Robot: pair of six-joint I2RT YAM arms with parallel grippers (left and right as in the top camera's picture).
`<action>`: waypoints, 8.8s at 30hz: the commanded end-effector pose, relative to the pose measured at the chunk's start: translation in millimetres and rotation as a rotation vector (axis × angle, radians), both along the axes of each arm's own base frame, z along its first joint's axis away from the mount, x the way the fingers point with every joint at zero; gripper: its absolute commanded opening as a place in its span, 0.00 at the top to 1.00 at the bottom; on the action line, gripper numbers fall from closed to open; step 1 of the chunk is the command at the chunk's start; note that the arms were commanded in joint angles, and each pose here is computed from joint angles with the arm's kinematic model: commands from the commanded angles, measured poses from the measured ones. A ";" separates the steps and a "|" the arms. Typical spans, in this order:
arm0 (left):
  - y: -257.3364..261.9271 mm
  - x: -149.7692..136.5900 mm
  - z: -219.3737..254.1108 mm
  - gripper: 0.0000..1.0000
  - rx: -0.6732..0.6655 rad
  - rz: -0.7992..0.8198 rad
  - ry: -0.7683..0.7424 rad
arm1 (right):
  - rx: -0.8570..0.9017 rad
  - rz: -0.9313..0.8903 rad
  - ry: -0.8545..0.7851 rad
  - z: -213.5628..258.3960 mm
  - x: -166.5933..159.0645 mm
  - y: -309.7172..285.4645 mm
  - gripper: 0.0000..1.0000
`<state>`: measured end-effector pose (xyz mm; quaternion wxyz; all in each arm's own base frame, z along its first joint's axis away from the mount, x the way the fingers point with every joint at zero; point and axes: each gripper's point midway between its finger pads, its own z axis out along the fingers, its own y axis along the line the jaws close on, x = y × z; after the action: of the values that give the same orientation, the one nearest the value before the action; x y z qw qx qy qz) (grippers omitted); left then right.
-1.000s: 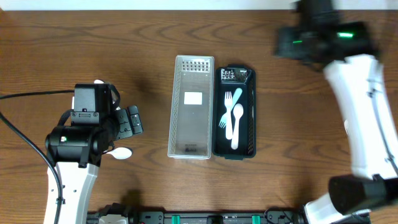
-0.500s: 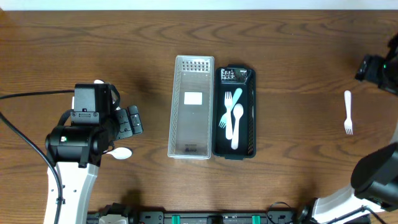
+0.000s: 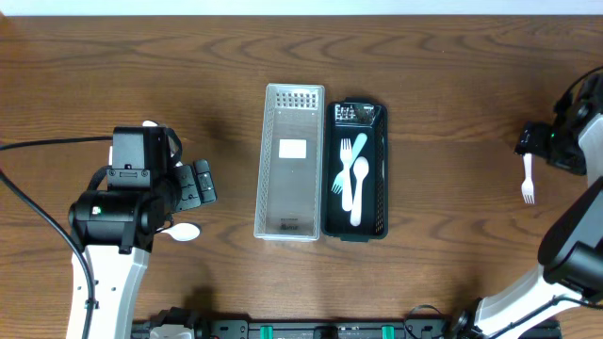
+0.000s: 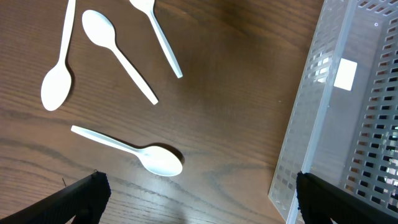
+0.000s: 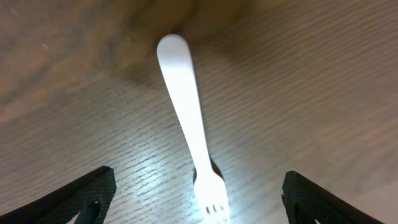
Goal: Pack container
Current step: 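Move the right gripper to the last white fork and grasp it, then carry the white fork into the black basket and release it, then withdraw the right arm to the upper right and move left gripper over spoons, then lower the left gripper onto a white spoon and grasp its handle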
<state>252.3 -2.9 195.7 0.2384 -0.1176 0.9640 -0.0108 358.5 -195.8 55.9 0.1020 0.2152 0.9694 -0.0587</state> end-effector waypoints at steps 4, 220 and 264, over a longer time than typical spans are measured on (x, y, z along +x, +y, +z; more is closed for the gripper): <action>2.9 2.2 5.1 0.02 0.002 0.019 -0.012 | 0.056 0.018 0.062 -35.8 -5.6 2.4 0.13; 92.6 146.1 -202.2 0.02 -0.055 0.320 0.326 | 0.104 0.144 -0.258 203.8 29.8 138.9 0.28; 95.2 152.9 -215.7 0.81 -0.047 0.322 0.323 | 0.109 0.142 -0.238 201.8 25.2 139.6 0.28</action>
<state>412.6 91.3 -2.6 0.1020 -0.2741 0.9561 0.0182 383.7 -57.9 262.6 0.2160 0.1526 0.9641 0.0237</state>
